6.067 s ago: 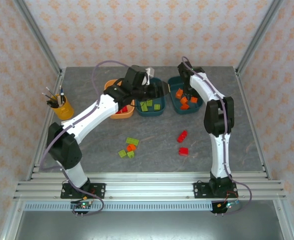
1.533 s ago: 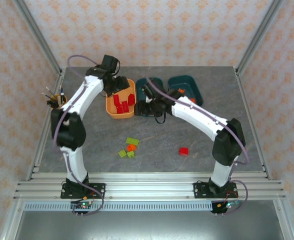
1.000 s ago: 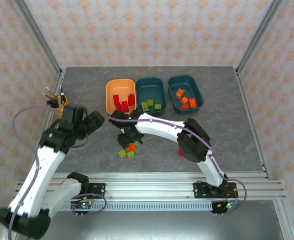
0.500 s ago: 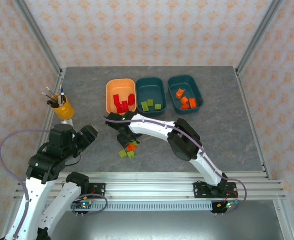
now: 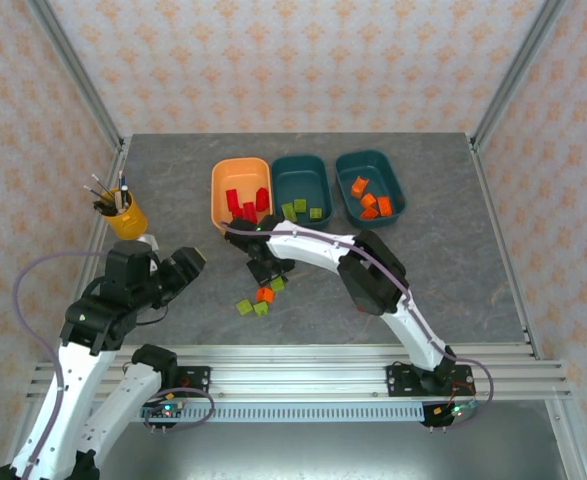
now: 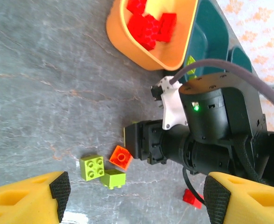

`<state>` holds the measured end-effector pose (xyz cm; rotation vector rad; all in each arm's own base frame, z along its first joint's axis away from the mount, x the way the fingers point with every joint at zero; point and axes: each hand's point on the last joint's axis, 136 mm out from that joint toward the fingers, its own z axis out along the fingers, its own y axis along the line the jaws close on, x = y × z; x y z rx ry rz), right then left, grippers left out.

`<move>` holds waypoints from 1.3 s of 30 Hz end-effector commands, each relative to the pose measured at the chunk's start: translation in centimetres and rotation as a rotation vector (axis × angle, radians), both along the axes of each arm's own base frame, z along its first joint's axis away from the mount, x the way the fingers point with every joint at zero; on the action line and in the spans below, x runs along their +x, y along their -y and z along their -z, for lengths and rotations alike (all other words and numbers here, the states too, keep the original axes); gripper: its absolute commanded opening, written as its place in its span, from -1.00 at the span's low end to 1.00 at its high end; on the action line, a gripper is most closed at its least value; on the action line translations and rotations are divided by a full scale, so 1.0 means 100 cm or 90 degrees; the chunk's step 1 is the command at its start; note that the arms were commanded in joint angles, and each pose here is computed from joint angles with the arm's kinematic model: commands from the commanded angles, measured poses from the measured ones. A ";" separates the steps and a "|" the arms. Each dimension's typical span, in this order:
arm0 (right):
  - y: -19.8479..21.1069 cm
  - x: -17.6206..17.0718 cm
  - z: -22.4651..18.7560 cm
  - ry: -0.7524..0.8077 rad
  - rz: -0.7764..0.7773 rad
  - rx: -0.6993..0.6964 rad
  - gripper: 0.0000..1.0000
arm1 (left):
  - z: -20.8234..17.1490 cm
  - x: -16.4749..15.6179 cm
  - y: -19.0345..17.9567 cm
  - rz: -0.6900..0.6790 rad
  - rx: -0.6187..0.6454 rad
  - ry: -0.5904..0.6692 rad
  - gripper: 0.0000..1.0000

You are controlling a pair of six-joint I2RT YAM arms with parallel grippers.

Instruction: Sort the legos into containers by color

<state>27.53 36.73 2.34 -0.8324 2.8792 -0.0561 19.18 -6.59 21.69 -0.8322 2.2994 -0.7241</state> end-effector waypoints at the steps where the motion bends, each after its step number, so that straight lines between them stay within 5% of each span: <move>1: 0.025 0.004 0.004 -0.002 0.038 -0.032 -0.01 | -0.004 0.007 0.017 0.061 -0.021 0.021 0.57; 10: 0.033 -0.013 0.005 -0.040 0.122 -0.015 -0.02 | -0.006 0.009 0.024 0.081 -0.039 0.022 0.57; 22: 0.042 -0.013 0.017 -0.057 0.186 0.003 -0.38 | 0.000 0.014 0.043 0.139 -0.059 0.013 0.56; 31: 0.050 0.040 -0.086 0.094 0.200 0.061 -0.48 | -0.022 0.036 0.068 0.183 -0.067 0.047 0.57; 39: 0.083 0.128 -0.133 0.177 0.267 0.086 -0.51 | -0.041 0.095 0.081 0.147 -0.085 0.078 0.57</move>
